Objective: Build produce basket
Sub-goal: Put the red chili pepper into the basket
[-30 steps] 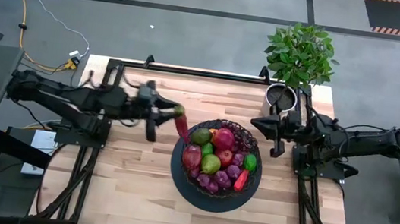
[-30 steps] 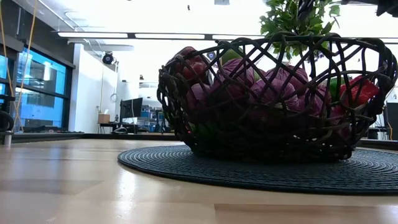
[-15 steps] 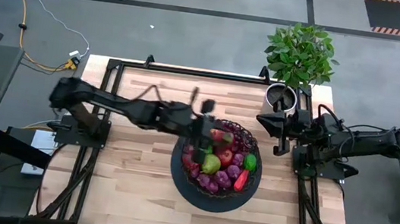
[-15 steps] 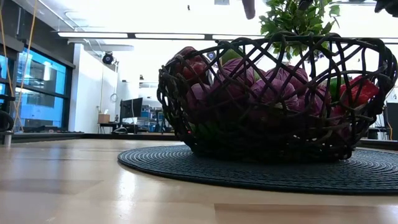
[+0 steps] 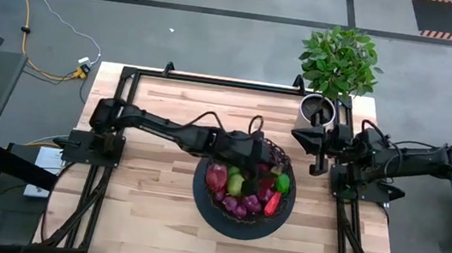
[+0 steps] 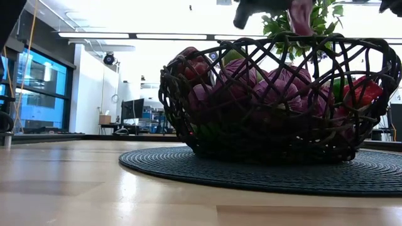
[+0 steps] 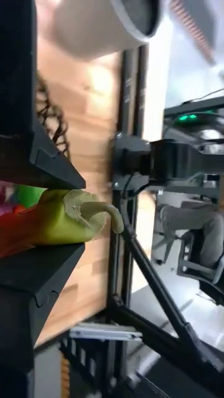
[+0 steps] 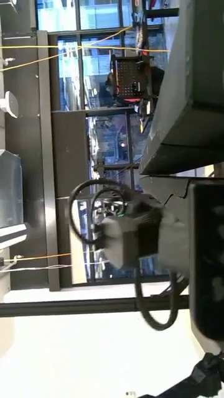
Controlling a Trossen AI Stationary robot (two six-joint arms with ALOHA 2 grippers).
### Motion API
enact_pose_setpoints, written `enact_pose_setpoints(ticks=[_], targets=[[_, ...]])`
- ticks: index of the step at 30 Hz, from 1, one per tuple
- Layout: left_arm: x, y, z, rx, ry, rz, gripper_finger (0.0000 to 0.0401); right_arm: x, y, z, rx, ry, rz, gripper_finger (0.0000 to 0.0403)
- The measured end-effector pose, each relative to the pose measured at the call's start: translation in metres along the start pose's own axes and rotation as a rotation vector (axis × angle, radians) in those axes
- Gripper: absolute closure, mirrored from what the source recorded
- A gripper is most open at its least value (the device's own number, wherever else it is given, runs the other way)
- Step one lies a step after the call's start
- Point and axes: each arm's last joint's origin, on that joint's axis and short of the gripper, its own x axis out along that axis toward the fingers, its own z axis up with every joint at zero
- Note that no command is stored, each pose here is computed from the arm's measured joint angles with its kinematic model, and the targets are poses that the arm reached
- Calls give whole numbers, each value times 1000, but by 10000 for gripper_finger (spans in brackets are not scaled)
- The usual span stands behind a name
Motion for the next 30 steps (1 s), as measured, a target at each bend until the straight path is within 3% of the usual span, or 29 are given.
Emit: enact_pose_setpoints(ticks=[15, 30], targets=[[24, 43, -27, -270, 138, -67, 270, -16, -1, 18, -73, -70, -20, 403], [34, 58, -45, -266, 228, -51, 267, -15, -1, 13, -58, -22, -19, 403]])
